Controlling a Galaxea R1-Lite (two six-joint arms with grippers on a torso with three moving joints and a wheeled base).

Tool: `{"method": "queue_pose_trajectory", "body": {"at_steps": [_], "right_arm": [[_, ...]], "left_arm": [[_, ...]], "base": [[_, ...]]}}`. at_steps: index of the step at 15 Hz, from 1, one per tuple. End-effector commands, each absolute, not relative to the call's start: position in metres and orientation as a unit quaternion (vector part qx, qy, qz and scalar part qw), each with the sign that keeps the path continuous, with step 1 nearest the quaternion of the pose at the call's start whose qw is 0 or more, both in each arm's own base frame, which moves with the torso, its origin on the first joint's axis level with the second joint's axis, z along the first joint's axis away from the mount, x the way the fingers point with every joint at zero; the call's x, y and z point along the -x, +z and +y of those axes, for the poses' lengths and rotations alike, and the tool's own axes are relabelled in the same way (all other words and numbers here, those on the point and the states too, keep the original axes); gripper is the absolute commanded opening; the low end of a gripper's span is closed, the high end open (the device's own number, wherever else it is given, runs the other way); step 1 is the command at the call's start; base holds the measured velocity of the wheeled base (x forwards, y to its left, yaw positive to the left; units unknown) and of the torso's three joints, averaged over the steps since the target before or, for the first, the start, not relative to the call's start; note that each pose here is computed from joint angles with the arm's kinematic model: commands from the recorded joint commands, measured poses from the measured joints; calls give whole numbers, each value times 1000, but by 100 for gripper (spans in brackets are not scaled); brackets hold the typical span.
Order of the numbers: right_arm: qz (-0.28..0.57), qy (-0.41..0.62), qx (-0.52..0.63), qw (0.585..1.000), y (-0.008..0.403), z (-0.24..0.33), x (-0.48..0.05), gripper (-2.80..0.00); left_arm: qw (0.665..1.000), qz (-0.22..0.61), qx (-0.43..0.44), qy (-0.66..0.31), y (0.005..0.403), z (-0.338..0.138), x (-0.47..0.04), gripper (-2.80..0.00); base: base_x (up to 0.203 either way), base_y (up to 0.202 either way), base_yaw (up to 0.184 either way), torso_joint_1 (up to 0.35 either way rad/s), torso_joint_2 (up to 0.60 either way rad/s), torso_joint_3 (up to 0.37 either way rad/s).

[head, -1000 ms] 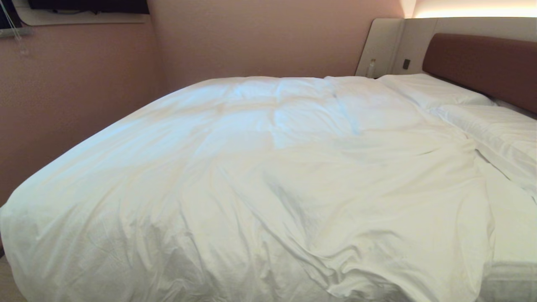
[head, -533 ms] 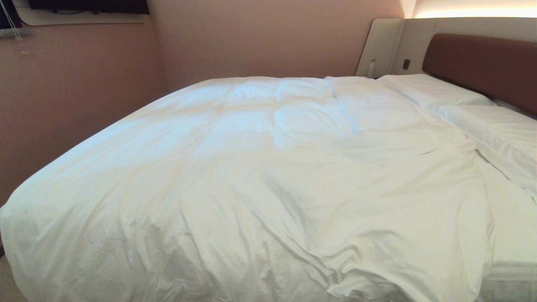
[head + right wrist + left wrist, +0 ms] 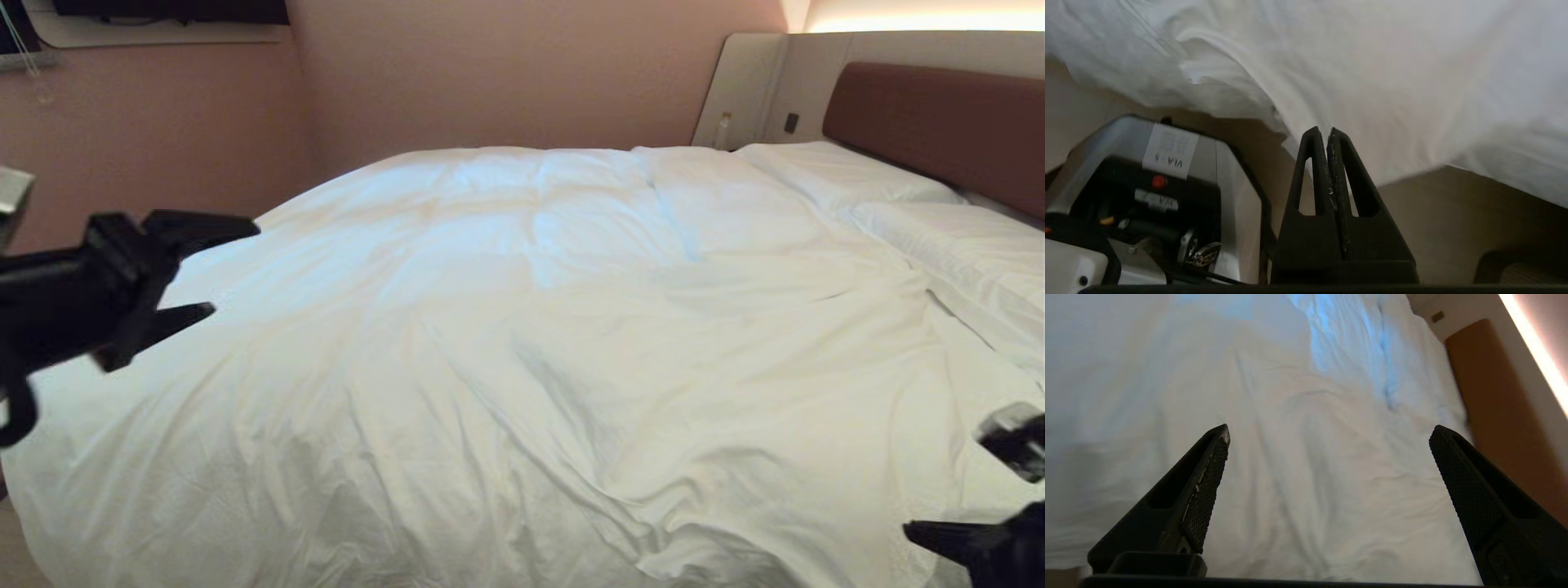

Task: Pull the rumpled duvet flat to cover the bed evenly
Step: Hold the folded corner of the quilt

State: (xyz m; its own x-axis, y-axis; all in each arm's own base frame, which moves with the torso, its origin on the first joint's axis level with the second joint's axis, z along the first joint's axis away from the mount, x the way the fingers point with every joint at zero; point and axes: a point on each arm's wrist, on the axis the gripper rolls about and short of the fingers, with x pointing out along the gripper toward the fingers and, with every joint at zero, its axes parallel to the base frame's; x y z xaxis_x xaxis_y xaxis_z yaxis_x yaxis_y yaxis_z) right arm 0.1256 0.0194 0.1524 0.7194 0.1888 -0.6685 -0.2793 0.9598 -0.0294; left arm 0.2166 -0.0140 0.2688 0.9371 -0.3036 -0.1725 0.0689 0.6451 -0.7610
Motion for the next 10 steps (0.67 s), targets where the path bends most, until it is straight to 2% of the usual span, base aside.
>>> {"method": "queue_pose_trajectory", "body": {"at_steps": [1,5,8,10], "right_arm": [[221,144,66,962,164,39,-197,-280],[220,180,62,957,161,79,-259,-280],[204,186,53,960,155,97,-277,-280],[209,186,51,959,150,98,-280,-280]], "left_arm": [[859,225,453,-77,230,-21,-302,0],[820,275,495,-88,206,-49,-388,0],[795,311,514,-88,190,-77,-413,0],[791,318,516,-88,181,-84,-422,0]], "base": [[0,0,0,0,0,0],[0,0,0,0,0,0],[0,0,0,0,0,0],[0,0,0,0,0,0]]}}
